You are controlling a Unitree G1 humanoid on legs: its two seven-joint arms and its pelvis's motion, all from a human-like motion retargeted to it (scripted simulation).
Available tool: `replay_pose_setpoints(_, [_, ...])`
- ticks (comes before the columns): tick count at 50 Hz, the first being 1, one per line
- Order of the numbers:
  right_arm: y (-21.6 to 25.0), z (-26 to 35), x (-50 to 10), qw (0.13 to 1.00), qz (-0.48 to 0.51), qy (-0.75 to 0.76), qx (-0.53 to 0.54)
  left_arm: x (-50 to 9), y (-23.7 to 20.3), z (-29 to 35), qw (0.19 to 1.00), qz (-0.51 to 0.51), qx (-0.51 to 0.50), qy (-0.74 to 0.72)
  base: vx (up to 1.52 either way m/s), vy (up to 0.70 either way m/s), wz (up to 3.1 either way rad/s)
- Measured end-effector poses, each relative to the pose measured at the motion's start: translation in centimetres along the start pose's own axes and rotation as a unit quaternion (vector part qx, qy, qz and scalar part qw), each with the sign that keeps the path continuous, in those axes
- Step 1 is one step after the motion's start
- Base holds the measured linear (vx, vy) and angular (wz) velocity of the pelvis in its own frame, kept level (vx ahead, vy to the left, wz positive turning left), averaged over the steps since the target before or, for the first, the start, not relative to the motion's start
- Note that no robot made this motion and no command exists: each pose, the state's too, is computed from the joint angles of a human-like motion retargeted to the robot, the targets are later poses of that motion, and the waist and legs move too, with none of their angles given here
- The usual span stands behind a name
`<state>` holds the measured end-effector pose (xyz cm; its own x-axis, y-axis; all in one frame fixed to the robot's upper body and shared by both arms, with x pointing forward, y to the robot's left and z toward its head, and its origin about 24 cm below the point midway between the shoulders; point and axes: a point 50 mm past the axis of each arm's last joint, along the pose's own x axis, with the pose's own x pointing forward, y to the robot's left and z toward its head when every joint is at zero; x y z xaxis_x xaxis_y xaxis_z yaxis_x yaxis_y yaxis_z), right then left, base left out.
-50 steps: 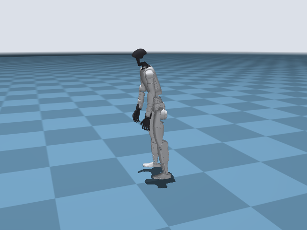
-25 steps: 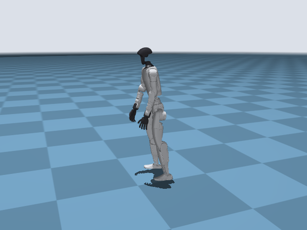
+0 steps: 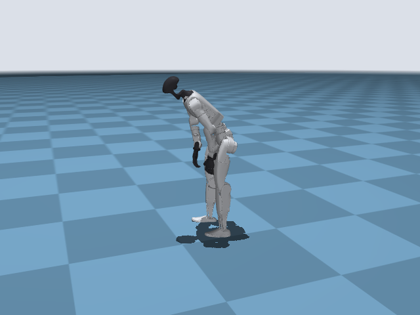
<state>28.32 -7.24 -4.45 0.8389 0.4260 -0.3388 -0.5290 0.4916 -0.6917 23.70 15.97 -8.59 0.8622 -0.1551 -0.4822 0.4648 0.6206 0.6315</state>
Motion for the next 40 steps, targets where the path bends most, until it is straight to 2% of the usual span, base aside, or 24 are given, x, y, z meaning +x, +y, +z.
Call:
replay_pose_setpoints(2, [-1.6,0.5,-0.8,0.995,-0.089,-0.052,0.012,-0.2,0.5,1.2,0.998,0.039,-0.001,-0.053,-0.17,0.09,0.39])
replay_pose_setpoints(7, [-8.0,2.7,-5.3,0.934,-0.291,-0.188,0.087,-3.8,5.8,4.2,0.954,0.191,-0.05,-0.223,-0.1,0.07,0.48])
replay_pose_setpoints(10, [-11.3,2.7,-9.8,0.892,-0.366,-0.24,0.11,-7.3,8.5,6.3,0.916,0.223,-0.055,-0.328,-0.01,0.02,0.07])
replay_pose_setpoints(15, [-14.1,3.1,-17.8,0.834,-0.444,-0.305,0.115,-13.7,10.1,7.7,0.848,0.294,-0.085,-0.433,0.04,0.01,0.03])
replay_pose_setpoints(23, [-11.1,2.9,-24.8,0.887,-0.362,-0.263,0.116,-21.1,6.1,4.2,0.877,0.3,-0.162,-0.338,0.12,0.03,-0.38])
replay_pose_setpoints(28, [-9.7,3.2,-27.1,0.927,-0.28,-0.214,0.127,-24.7,4.7,2.8,0.905,0.303,-0.156,-0.256,-0.1,0.07,-0.7])
replay_pose_setpoints(31, [-9.1,3.0,-27.9,0.933,-0.27,-0.185,0.149,-25.8,4.5,2.0,0.917,0.304,-0.137,-0.22,-0.04,0.01,0.19])
replay_pose_setpoints(36, [-9.8,3.9,-28.0,0.92,-0.29,-0.192,0.179,-25.7,5.7,1.8,0.916,0.324,-0.093,-0.219,0.06,0.03,0.12])
replay_pose_setpoints(40, [-12.0,6.1,-25.4,0.9,-0.3,-0.26,0.181,-20.6,6.7,4.2,0.895,0.323,-0.117,-0.284,0.27,-0.01,-0.06])
